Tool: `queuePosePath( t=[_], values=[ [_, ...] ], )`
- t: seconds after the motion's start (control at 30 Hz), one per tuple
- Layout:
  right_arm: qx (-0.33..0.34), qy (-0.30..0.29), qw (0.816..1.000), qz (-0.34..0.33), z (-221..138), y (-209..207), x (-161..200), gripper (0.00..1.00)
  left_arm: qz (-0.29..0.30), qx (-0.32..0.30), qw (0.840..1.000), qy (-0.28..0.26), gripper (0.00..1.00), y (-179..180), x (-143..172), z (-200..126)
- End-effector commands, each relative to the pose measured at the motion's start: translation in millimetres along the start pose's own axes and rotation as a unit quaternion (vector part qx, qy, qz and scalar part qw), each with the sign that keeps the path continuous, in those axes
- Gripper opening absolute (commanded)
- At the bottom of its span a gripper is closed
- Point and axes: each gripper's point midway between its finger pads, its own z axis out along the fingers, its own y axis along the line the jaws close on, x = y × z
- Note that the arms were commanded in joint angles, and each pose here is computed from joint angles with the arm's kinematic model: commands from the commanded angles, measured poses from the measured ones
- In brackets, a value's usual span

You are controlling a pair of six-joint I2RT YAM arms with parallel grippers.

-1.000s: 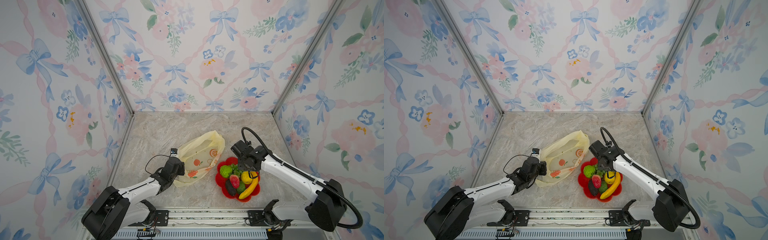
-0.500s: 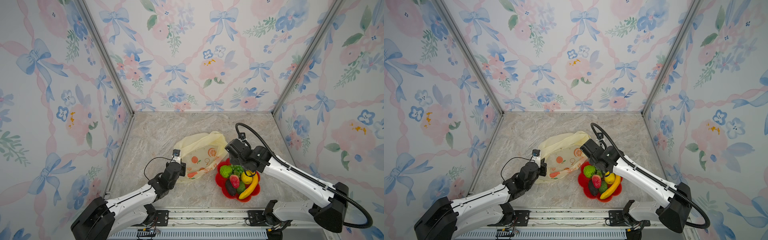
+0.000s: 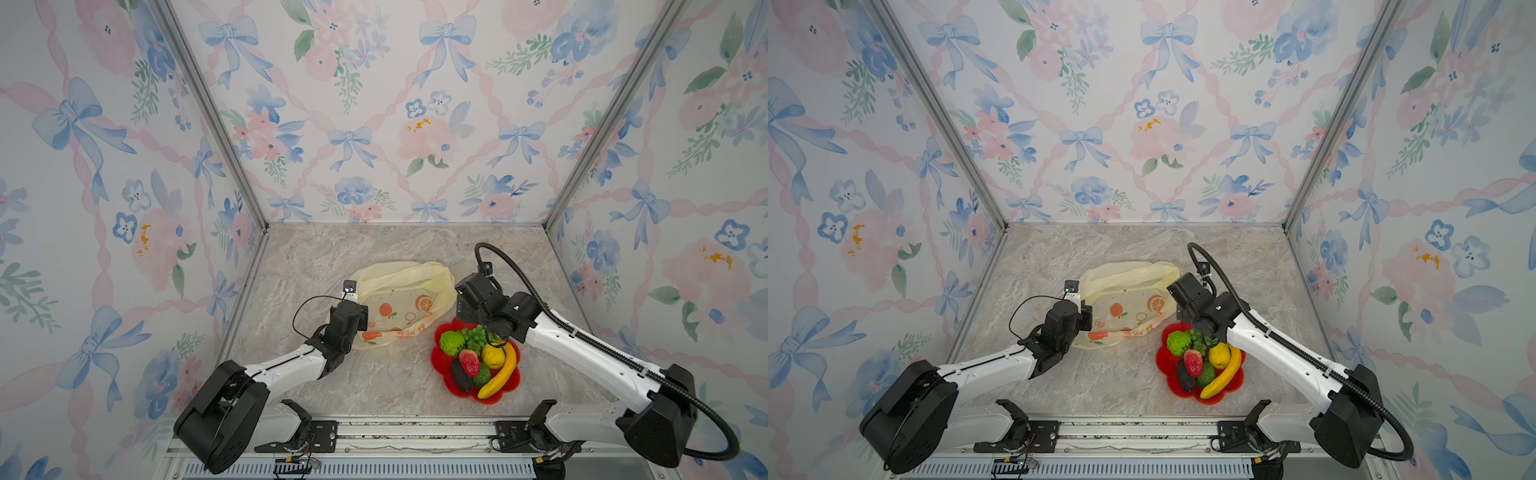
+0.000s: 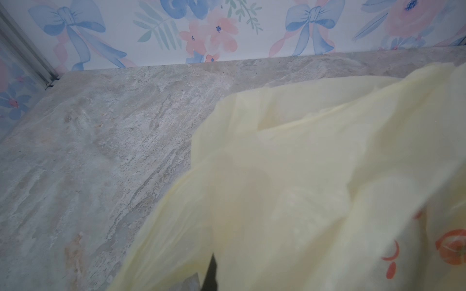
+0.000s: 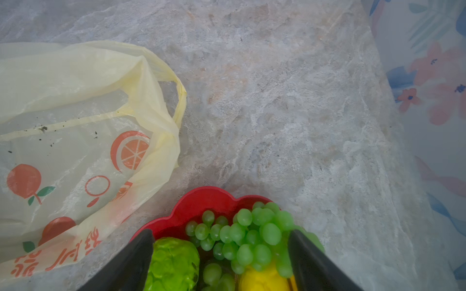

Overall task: Take fruits out of the plastic bag
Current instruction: Move the plastic bag to the top-center of the table.

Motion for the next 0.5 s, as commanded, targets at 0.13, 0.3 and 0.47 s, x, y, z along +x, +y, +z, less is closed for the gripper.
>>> queuePosePath(
  t=[0.13,0.3,0.47],
  values=[
    [0.023,0.020,0.994,0.104,-12.6,-63.4,29.1,0.99,0.052,0.075,0.996,0.016,0.02,-56.9,-45.9,100.0],
    [0.037,0.048,0.988,0.145,-19.7,-86.7,64.5,0.97,0.085,0.101,0.991,0.034,0.07,-81.0,-60.9,160.9],
    [0.034,0.073,0.977,0.198,-17.3,-94.1,106.7,0.97,0.111,0.100,0.986,0.070,0.26,-85.8,-65.9,204.7]
  ],
)
